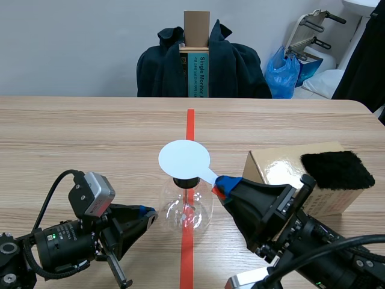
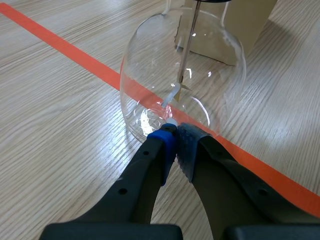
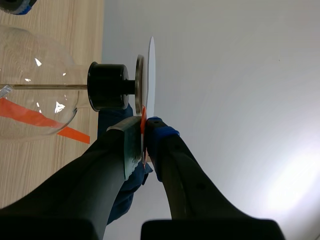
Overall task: Do the electroscope experiment.
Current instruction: 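Move the plate toward and away from the electroscope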
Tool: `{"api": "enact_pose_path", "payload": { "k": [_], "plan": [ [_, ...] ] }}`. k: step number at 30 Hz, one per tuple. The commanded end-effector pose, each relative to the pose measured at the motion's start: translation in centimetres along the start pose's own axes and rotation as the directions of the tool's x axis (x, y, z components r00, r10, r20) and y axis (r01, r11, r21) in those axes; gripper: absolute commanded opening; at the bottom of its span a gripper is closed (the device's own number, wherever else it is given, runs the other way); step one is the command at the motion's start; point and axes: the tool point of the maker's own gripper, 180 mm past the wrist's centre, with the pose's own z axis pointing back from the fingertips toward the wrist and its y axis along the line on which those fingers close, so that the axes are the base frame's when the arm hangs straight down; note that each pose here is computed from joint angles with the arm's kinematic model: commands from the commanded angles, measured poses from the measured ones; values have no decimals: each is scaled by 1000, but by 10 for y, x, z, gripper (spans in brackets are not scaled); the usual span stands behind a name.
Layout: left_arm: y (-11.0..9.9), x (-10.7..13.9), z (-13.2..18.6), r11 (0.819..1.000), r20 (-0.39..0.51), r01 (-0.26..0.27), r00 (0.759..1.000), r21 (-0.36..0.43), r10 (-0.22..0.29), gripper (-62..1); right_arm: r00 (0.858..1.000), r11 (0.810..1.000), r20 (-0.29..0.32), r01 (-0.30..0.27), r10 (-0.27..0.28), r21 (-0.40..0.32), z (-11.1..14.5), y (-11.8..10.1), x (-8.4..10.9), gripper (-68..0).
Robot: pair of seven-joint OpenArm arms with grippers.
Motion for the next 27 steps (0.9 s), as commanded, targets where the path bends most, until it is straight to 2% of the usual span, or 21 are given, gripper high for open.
{"api": "enact_pose_path", "payload": {
  "k": [1,8,15,19,27],
  "plan": [
    [4,11,-1,1000,37,3,999,10,-4,-580,1000,999,-1,-28,28,-30,-2,-10,-5,-669],
    [4,11,-1,1000,37,3,999,10,-4,-580,999,999,-20,-28,27,-30,-2,-10,-8,-669],
    [4,11,-1,1000,37,3,999,10,-4,-580,992,999,-125,-28,24,-30,-1,-11,-27,-669],
    [4,11,-1,1000,37,3,999,10,-4,-580,977,999,-214,-29,21,-31,2,-11,-44,-669],
    [4,11,-1,1000,37,3,999,10,-4,-580,934,999,-356,-28,16,-30,10,-12,-69,-669]
  ]
}}
